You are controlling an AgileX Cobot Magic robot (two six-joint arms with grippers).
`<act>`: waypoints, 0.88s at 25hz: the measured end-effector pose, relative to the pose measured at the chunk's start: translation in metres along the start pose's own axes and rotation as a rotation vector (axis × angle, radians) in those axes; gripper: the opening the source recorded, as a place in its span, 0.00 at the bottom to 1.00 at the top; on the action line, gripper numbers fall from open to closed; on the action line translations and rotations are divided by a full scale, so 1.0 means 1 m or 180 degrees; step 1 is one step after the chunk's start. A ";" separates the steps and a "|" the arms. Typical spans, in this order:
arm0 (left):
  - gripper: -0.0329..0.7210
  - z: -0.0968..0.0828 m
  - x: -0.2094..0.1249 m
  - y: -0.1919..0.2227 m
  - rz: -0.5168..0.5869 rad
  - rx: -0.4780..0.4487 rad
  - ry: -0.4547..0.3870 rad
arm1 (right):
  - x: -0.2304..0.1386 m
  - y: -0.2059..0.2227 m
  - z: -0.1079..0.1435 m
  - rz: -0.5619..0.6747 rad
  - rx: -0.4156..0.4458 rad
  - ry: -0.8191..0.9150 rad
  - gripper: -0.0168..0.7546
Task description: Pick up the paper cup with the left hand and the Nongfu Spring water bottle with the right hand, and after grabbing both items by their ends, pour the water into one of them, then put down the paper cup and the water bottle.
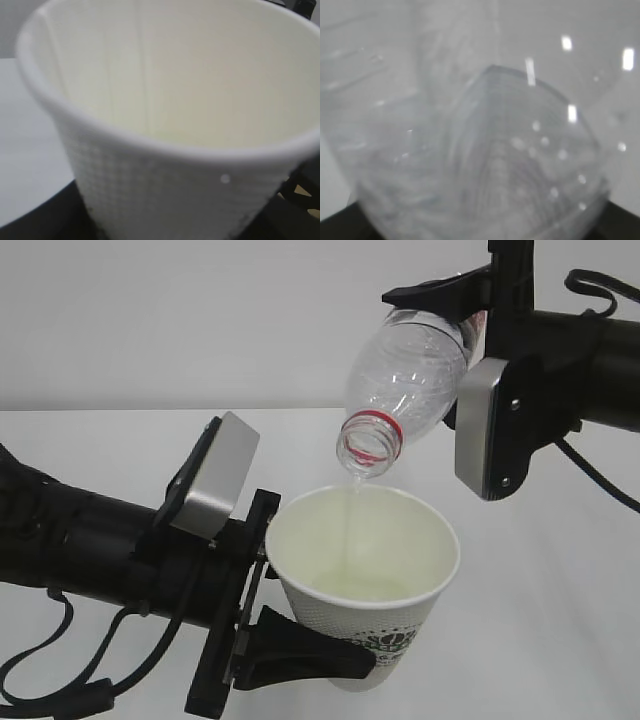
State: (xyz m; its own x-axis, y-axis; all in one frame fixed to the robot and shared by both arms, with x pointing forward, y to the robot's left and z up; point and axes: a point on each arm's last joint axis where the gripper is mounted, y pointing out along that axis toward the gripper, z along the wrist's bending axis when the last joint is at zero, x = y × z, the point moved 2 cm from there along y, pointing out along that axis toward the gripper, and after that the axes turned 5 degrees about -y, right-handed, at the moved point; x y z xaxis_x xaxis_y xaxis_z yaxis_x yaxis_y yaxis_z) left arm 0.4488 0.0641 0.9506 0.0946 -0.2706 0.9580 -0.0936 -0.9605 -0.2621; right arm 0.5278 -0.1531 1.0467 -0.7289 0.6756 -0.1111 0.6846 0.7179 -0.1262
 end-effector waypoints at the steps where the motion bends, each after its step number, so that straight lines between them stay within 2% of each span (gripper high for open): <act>1: 0.68 0.000 0.000 0.000 0.0000 0.0000 0.0000 | 0.000 0.000 0.000 0.0000 0.0000 0.0000 0.66; 22: 0.68 0.000 0.000 0.000 0.0000 0.0000 0.0000 | 0.001 0.000 -0.002 -0.0022 -0.0047 0.0011 0.66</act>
State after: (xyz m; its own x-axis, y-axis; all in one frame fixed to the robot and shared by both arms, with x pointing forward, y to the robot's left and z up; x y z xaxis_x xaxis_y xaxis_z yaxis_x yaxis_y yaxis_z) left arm 0.4488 0.0641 0.9506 0.0946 -0.2706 0.9580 -0.0936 -0.9605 -0.2621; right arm 0.5273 -0.1523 1.0483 -0.7335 0.6713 -0.1068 0.6797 0.7248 -0.1124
